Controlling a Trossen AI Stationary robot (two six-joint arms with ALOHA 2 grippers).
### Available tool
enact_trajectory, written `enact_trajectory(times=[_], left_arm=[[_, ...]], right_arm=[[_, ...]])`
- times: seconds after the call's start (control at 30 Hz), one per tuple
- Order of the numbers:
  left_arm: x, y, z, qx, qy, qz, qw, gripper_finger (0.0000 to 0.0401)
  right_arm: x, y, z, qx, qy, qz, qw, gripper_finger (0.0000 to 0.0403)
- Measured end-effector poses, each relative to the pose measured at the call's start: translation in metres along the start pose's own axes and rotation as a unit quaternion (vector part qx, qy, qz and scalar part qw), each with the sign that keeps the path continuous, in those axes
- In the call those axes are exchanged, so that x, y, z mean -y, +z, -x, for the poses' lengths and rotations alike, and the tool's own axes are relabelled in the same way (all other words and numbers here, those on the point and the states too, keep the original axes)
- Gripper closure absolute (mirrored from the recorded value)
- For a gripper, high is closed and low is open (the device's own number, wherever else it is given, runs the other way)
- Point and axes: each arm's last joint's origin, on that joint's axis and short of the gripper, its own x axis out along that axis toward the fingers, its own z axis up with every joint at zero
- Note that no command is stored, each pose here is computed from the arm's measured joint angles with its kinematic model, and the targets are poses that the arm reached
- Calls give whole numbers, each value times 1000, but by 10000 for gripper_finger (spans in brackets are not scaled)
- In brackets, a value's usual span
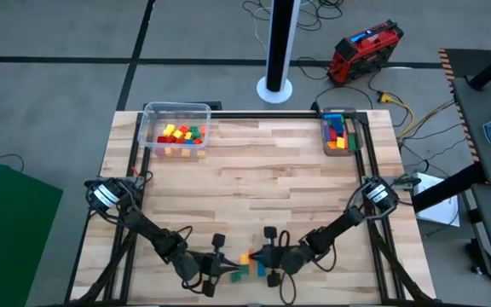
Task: Sort blocks by size
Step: Put the yellow square game piece into the transparent bin
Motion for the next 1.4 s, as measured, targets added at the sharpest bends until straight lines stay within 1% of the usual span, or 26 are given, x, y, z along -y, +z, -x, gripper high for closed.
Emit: enact_trajectory(times=[0.17,0.27,0.4,0.57,0.67,0.8,1.0,1.2,1.3,1.4], left_arm=[[-1,-1,1,-1,7,-4,1000,401],[-1,-1,0,-1,9,-3,1000,401],[-3,-2,0,-3,46,4,999,399],[-8,-8,-3,-8,97,-1,995,380],[-10,-12,-6,-15,92,-5,996,375],[-10,-15,-10,-20,86,-6,996,380],[-7,-23,-19,-30,88,-14,996,382],[-7,-25,-21,-35,94,-15,995,382],[-9,-26,-20,-35,128,-20,991,382],[-14,-26,-14,-34,197,-29,979,382]], right_arm=[[12,7,-2,0,-14,22,1000,394],[15,13,0,10,-15,22,1000,394],[14,21,4,19,-12,16,1000,392],[5,39,19,47,5,21,999,390],[-1,43,26,54,15,29,998,390],[-6,46,30,60,21,33,997,390],[-6,44,30,53,20,29,998,390],[-6,44,30,51,17,27,998,390],[-6,44,30,50,17,26,998,390],[-6,43,30,49,17,20,998,390]])
